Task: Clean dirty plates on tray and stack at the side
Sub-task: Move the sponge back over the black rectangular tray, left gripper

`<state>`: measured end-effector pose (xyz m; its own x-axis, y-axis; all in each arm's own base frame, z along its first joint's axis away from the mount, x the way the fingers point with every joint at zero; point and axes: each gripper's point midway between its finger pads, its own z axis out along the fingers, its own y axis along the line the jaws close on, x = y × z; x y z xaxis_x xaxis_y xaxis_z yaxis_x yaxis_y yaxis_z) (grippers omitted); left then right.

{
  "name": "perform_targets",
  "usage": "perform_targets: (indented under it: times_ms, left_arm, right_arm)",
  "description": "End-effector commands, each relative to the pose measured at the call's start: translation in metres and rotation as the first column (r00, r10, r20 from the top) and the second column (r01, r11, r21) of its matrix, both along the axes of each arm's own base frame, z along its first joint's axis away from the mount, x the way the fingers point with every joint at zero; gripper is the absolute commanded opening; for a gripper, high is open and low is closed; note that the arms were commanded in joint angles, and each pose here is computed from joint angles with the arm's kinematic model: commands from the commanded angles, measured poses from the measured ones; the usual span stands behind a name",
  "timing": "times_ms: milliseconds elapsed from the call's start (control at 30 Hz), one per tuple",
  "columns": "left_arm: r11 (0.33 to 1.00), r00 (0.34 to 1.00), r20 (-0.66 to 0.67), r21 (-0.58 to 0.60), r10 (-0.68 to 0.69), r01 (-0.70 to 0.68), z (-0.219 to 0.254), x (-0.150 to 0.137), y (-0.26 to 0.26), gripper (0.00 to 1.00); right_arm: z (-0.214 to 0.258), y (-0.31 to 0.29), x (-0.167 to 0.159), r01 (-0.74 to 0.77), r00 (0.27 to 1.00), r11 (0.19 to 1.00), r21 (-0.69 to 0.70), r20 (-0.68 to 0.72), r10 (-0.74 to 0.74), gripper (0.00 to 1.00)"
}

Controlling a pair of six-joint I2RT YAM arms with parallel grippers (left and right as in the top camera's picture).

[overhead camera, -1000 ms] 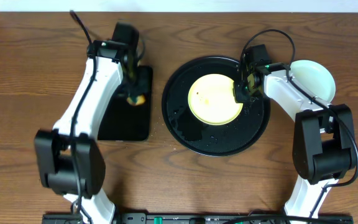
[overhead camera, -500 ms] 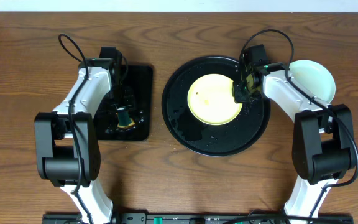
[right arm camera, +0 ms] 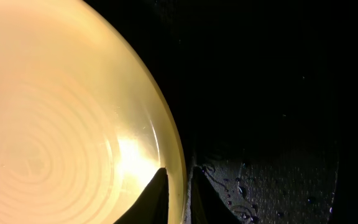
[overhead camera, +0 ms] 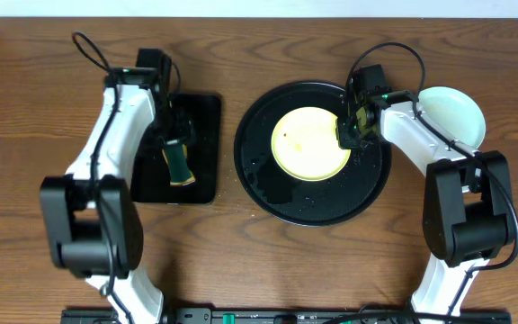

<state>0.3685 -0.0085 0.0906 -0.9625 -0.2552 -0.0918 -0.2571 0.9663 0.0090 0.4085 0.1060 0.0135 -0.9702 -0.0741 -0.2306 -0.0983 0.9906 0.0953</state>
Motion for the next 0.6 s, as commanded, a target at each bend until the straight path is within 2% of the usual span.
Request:
perform_targets:
  times_ms: [0, 133, 200, 267, 500, 567]
  left_arm:
    - [1.000, 0.998, 0.062, 0.012, -0.008, 0.008, 0.021, 0.006, 0.003, 0.84]
    - [1.000, 0.998, 0.062, 0.011, -0.005, 0.004, 0.005, 0.007, 0.003, 0.84]
    - [1.000, 0.998, 0.067, 0.010, -0.001, 0.001, -0.009, 0.008, 0.003, 0.84]
    - [1.000, 0.998, 0.066, 0.010, -0.001, 0.000, -0.024, 0.008, 0.003, 0.84]
    - [1.000, 1.000, 0.018, 0.011, 0.006, -0.007, -0.069, -0.006, 0.003, 0.83]
    - [1.000, 1.000, 0.011, 0.012, 0.006, -0.007, -0.075, -0.008, 0.003, 0.77]
  right_arm:
    - [0.000, 0.004, 0.000, -0.017, 1.000, 1.000, -0.006, 0.004, 0.017, 0.14]
    - [0.000, 0.004, 0.000, -0.017, 1.000, 1.000, -0.006, 0.005, 0.017, 0.23]
    - [0.000, 0.004, 0.001, -0.017, 1.000, 1.000, -0.005, 0.006, 0.017, 0.34]
    - [0.000, 0.004, 0.001, -0.017, 1.000, 1.000, -0.005, 0.008, 0.017, 0.40]
    - [0.000, 0.004, 0.001, -0.017, 1.000, 1.000, -0.005, 0.008, 0.017, 0.44]
    - [0.000, 0.004, 0.001, -0.017, 1.000, 1.000, -0.005, 0.008, 0.017, 0.44]
